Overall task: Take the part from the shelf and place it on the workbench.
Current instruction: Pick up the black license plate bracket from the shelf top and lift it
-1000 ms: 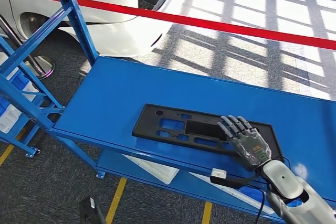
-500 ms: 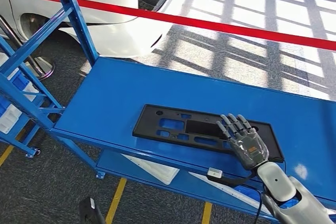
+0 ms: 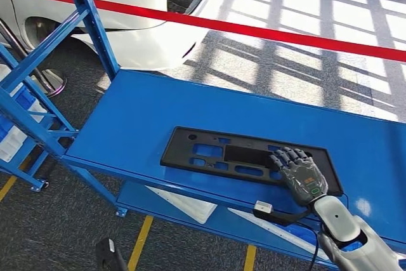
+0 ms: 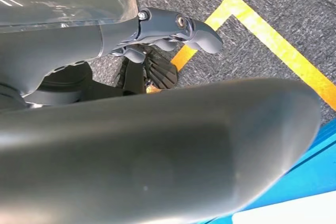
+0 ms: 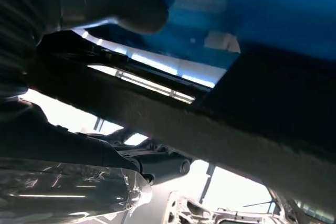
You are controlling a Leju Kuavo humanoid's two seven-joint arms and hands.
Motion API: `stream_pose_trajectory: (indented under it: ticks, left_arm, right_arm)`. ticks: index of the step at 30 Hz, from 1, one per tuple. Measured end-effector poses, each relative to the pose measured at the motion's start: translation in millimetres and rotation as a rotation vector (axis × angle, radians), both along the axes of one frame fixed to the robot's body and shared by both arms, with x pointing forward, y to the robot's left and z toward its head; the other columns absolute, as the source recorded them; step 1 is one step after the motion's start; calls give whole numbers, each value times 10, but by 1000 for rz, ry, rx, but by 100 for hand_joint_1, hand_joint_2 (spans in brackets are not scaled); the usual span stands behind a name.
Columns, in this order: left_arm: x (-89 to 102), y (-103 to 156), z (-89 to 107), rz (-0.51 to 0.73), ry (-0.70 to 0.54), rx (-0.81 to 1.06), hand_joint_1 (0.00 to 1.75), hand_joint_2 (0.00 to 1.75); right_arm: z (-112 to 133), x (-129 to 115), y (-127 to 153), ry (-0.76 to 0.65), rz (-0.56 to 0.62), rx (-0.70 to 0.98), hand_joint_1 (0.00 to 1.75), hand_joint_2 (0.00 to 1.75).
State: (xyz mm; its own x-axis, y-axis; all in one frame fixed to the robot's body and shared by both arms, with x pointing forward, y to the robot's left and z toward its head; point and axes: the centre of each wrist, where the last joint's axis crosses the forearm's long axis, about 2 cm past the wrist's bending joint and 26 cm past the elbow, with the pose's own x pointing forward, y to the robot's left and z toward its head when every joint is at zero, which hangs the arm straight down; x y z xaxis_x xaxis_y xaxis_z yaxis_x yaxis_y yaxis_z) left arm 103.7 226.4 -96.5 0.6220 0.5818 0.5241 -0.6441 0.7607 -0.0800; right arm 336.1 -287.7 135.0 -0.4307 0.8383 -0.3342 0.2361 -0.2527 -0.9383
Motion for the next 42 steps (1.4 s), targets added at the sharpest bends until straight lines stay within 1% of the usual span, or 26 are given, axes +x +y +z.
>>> stream_pose_trajectory:
  ticks: [17, 23, 26, 30, 37, 39, 42]
  left_arm:
    - [-27, -1, -6, -2, 7, -9, 0, 0]
    - [-29, -2, -7, -5, 11, -12, 0, 0]
    - [-43, -2, -10, -5, 14, -11, 0, 0]
    - [-76, -1, -17, -3, 19, -1, 0, 0]
    - [-134, 3, -29, 4, 31, 13, 0, 0]
    - [-144, 3, -31, 5, 33, 14, 0, 0]
    - [-147, 3, -32, 6, 33, 15, 0, 0]
  right_arm:
    - [-19, -18, -45, 7, -18, 21, 175, 175]
    - [-26, -70, -47, -9, -23, 41, 175, 175]
    - [-60, -186, -49, -47, -40, 90, 175, 175]
    - [-90, -474, -41, -165, -63, 192, 175, 175]
    - [108, -925, -134, -393, -94, 367, 175, 175]
    - [177, -1014, -165, -445, -103, 397, 175, 175]
    - [246, -1096, -205, -483, -121, 417, 175, 175]
